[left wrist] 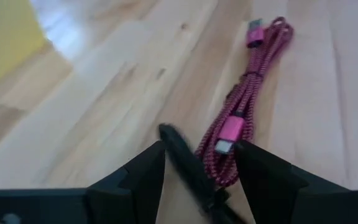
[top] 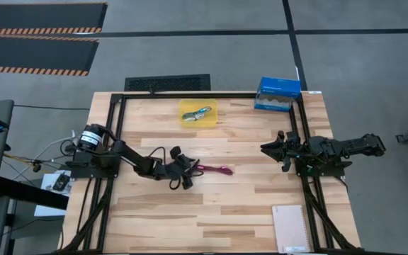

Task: Pick and place USB-C Cables
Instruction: Put the black charger cable into the yellow bin

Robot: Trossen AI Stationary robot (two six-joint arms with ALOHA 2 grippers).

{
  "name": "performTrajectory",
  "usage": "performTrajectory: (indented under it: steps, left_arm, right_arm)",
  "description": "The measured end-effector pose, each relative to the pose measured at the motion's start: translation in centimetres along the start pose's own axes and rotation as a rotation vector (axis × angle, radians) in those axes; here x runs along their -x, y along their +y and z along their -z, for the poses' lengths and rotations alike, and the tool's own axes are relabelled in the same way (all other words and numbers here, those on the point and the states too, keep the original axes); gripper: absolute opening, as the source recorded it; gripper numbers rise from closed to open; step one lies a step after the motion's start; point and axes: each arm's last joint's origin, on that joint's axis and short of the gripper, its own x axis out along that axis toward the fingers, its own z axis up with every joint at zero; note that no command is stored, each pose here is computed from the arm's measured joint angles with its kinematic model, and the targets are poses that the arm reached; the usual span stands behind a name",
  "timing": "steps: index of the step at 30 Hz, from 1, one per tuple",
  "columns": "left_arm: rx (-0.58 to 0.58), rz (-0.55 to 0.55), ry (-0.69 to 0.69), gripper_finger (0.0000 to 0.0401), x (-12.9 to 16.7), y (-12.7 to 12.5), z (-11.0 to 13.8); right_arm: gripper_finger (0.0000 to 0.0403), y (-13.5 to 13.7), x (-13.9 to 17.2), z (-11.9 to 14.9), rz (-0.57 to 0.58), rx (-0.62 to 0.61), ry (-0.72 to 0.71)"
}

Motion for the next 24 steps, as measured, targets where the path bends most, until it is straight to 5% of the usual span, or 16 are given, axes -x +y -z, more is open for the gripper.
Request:
performTrajectory:
  steps: [6, 12, 24]
  left_arm:
    - [0.032, 0.037, 0.007, 0.0184, 0.2, 0.4, -0.7]
    - [0.004, -0.04, 0.061, 0.0184, 2.0, 0.3, -1.0]
    - [0.059, -0.094, -0.029, 0.0184, 3.7, -2.8, 0.9]
  right_arm:
    - [0.0118, 0.0, 0.0, 0.0, 0.0, 0.0, 0.0]
    - [0.0118, 0.0, 0.0, 0.0, 0.0, -0.007, 0.0]
    - [0.0118, 0.0, 0.0, 0.0, 0.001, 0.0, 0.0]
